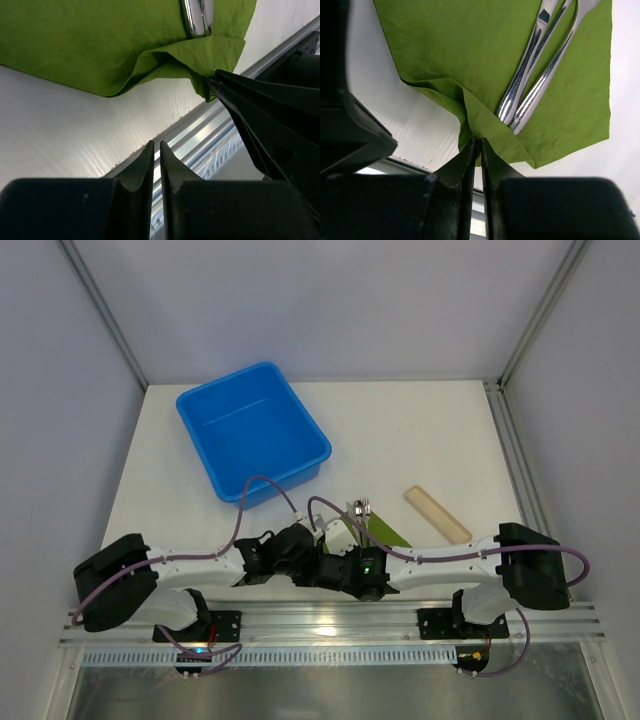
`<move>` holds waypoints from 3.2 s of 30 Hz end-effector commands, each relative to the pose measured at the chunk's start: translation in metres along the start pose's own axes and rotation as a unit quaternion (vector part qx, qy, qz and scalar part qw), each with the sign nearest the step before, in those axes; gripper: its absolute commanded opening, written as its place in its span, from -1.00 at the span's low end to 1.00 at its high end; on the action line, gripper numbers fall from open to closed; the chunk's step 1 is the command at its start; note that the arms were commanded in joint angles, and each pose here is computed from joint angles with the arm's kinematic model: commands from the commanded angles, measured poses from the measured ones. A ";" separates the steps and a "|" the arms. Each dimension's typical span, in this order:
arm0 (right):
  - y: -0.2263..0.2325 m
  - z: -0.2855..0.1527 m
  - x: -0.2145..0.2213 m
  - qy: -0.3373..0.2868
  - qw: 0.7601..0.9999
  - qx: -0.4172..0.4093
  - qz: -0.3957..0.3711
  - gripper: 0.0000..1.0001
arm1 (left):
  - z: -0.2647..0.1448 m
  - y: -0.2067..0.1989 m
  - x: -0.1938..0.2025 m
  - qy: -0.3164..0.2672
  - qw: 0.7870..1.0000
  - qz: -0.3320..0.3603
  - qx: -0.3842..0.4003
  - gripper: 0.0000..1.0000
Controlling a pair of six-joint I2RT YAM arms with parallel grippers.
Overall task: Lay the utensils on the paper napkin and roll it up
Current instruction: Roll the napkin at the center of the board.
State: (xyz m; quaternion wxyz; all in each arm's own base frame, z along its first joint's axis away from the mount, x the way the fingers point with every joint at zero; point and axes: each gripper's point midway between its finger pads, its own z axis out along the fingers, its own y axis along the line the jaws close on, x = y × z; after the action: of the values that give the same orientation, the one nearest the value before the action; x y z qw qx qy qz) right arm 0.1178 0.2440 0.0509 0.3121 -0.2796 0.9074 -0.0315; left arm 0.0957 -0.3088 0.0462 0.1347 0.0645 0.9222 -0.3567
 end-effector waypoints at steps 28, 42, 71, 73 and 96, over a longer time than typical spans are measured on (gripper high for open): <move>-0.040 -0.028 0.009 -0.030 0.979 -0.011 0.202 -0.18 | 0.047 -0.053 -0.040 -0.019 1.000 0.009 0.022 -0.90; -0.019 0.005 -0.007 -0.046 0.976 -0.034 0.208 -0.93 | 0.047 -0.053 -0.057 -0.036 0.999 0.019 -0.002 -0.92; -0.043 0.031 -0.025 -0.056 0.960 -0.017 0.274 -0.91 | 0.042 -0.057 -0.051 -0.055 0.998 0.014 0.004 -0.88; -0.041 0.032 -0.022 -0.051 0.957 -0.026 0.285 -0.90 | 0.044 -0.057 -0.055 -0.059 0.998 0.020 -0.001 -0.88; -0.136 0.031 0.059 0.036 0.880 0.086 0.465 0.05 | 0.084 -0.059 -0.072 -0.023 1.000 0.013 0.010 -0.91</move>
State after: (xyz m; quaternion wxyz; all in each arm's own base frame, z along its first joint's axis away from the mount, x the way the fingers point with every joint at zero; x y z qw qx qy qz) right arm 0.1675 0.1089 0.0283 0.2920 0.1886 0.9368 0.0391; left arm 0.1583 -0.3913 0.0242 0.1426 0.0620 0.9312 -0.3297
